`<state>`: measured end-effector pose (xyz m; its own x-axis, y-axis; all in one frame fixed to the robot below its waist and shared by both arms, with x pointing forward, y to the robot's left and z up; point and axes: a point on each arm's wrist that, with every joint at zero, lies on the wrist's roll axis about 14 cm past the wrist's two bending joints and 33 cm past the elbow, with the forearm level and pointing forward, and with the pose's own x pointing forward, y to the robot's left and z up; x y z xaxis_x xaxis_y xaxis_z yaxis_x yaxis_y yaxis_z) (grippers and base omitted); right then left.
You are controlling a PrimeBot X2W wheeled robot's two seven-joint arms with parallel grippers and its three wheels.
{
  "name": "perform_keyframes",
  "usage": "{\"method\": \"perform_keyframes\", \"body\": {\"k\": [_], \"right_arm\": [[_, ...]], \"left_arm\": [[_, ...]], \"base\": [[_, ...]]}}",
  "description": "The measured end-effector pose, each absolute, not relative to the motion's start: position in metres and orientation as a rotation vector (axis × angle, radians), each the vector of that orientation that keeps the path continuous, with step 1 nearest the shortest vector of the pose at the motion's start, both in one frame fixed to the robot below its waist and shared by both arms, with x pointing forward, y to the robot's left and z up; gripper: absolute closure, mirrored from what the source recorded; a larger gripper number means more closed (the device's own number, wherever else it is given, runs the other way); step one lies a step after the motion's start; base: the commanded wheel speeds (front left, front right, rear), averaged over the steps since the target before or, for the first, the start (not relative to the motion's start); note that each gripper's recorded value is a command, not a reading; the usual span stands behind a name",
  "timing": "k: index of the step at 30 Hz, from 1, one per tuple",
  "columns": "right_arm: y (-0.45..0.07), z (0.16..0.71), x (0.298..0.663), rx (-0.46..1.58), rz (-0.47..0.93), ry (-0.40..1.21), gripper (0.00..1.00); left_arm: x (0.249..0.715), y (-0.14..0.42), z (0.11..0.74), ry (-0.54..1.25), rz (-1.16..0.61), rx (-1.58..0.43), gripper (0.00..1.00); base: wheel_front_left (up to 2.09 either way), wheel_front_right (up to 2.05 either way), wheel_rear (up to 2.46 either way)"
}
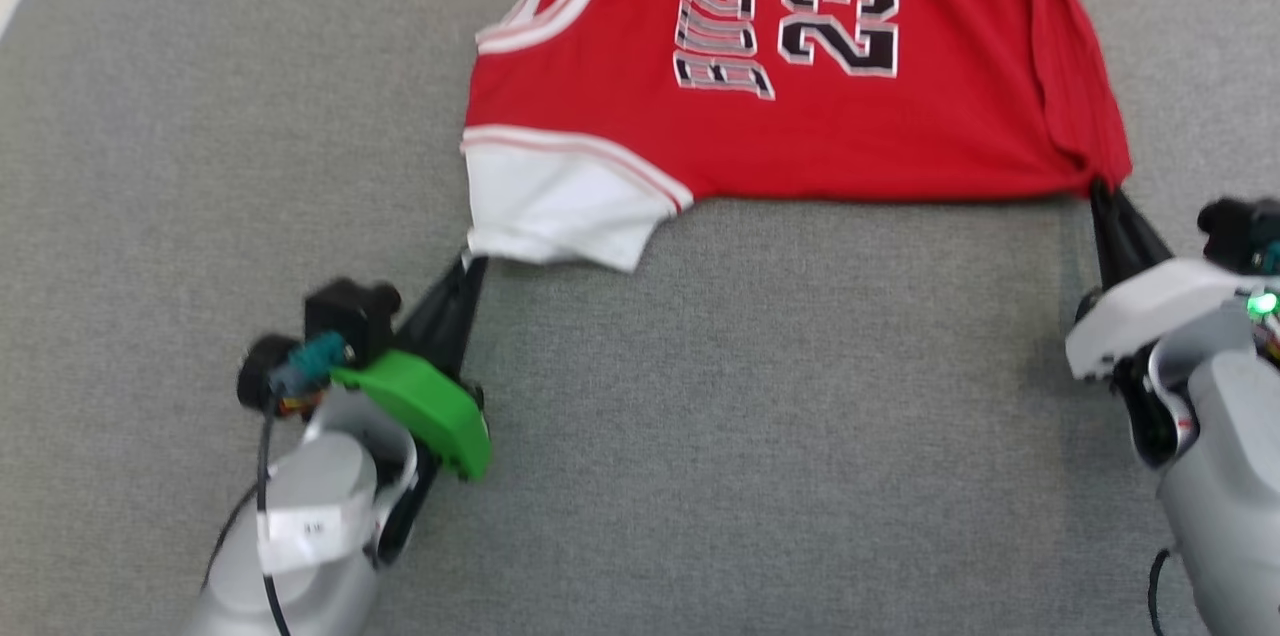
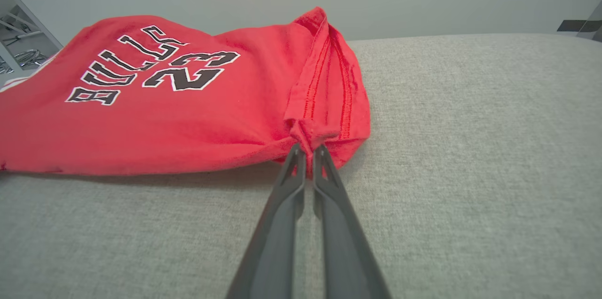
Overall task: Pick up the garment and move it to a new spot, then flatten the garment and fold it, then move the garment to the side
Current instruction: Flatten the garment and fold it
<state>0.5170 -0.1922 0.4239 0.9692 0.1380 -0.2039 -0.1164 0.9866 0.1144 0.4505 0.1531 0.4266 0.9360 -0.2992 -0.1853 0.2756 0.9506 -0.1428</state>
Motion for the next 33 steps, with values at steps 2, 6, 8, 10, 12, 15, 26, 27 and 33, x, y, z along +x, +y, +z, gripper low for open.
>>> {"method": "perform_keyframes", "body": {"k": [2,6,8,10,12,15,26,27,33], "right_arm": [[-0.194,0.422,0.505,0.120,0.120,0.226,1.00],[-0.195,0.423,0.483,0.179,0.101,0.237,1.00],[-0.194,0.424,0.474,0.205,0.099,0.240,1.00],[-0.192,0.422,0.462,0.234,0.097,0.258,1.00],[-0.189,0.420,0.451,0.261,0.103,0.277,1.00],[-0.194,0.420,0.436,0.296,0.092,0.286,1.00],[-0.218,0.413,0.367,0.323,0.085,0.374,1.00],[-0.220,0.412,0.361,0.321,0.089,0.382,1.00],[-0.229,0.412,0.334,0.306,0.098,0.417,1.00]], "left_arm": [[0.434,0.151,0.421,0.233,-0.312,-0.101,1.00],[0.403,0.162,0.414,0.276,-0.300,-0.105,1.00],[0.390,0.165,0.412,0.291,-0.304,-0.102,1.00],[0.376,0.163,0.411,0.303,-0.322,-0.105,1.00],[0.363,0.162,0.410,0.316,-0.340,-0.098,1.00],[0.345,0.162,0.409,0.330,-0.361,-0.094,1.00],[0.275,0.149,0.405,0.431,-0.438,-0.170,1.00],[0.269,0.147,0.404,0.445,-0.448,-0.177,1.00],[0.235,0.135,0.405,0.531,-0.524,-0.224,1.00]], "base": [[0.00,0.00,0.00],[0.00,0.00,0.00],[0.00,0.00,0.00],[0.00,0.00,0.00],[0.00,0.00,0.00],[0.00,0.00,0.00],[0.00,0.00,0.00],[0.00,0.00,0.00],[0.00,0.00,0.00]]}}
